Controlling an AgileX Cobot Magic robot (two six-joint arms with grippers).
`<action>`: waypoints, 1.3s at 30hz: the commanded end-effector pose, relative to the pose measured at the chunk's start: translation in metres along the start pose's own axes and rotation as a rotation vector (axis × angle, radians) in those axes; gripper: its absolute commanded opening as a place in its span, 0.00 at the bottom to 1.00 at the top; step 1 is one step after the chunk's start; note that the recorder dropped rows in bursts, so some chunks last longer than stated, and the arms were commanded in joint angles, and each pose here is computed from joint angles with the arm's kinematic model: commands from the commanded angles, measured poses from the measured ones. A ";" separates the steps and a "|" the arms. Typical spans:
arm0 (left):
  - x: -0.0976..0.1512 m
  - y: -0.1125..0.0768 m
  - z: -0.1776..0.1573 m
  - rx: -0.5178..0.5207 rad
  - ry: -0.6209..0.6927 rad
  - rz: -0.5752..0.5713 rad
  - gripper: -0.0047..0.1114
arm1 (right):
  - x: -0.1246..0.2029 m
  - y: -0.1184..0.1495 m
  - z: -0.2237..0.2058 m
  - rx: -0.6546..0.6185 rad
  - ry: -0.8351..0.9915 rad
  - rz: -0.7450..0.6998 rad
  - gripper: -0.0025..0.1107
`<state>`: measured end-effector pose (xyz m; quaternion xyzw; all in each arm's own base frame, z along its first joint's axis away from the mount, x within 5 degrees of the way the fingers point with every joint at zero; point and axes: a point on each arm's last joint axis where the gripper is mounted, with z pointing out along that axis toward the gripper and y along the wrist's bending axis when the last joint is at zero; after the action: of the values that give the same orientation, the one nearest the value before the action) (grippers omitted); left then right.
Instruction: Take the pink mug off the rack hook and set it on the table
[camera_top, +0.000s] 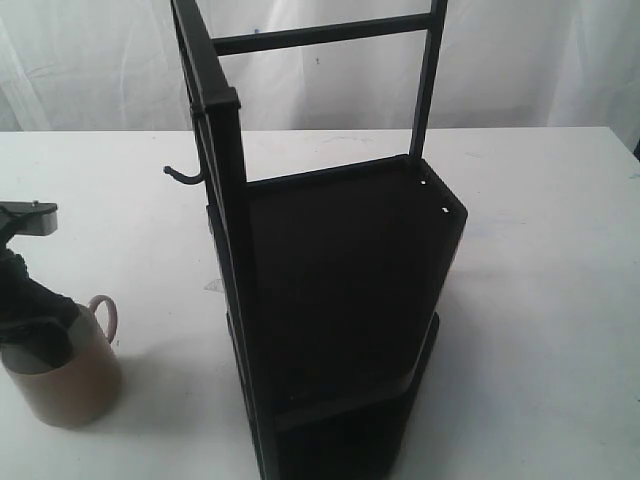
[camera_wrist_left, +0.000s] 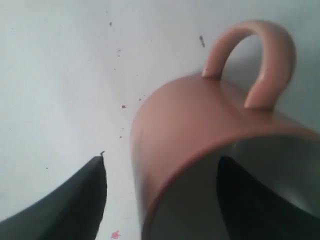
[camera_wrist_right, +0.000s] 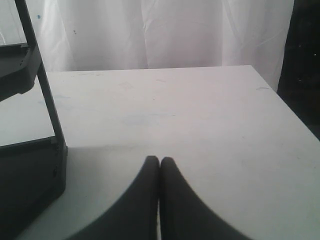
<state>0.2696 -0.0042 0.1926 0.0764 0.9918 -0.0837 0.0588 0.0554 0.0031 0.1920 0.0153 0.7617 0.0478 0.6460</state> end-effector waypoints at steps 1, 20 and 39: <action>0.006 -0.006 -0.018 0.005 -0.038 -0.003 0.61 | 0.000 0.000 0.000 0.003 -0.011 -0.002 0.02; 0.047 -0.040 -0.113 0.051 -0.395 0.003 0.24 | 0.000 0.000 0.000 0.003 -0.011 -0.002 0.02; 0.205 -0.094 -0.161 0.227 -1.087 0.037 0.04 | 0.000 0.000 0.000 0.003 -0.011 -0.002 0.02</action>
<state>0.0543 -0.0319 0.3390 0.0394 0.8196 -0.1800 0.5424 0.0554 0.0031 0.1920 0.0153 0.7617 0.0478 0.6460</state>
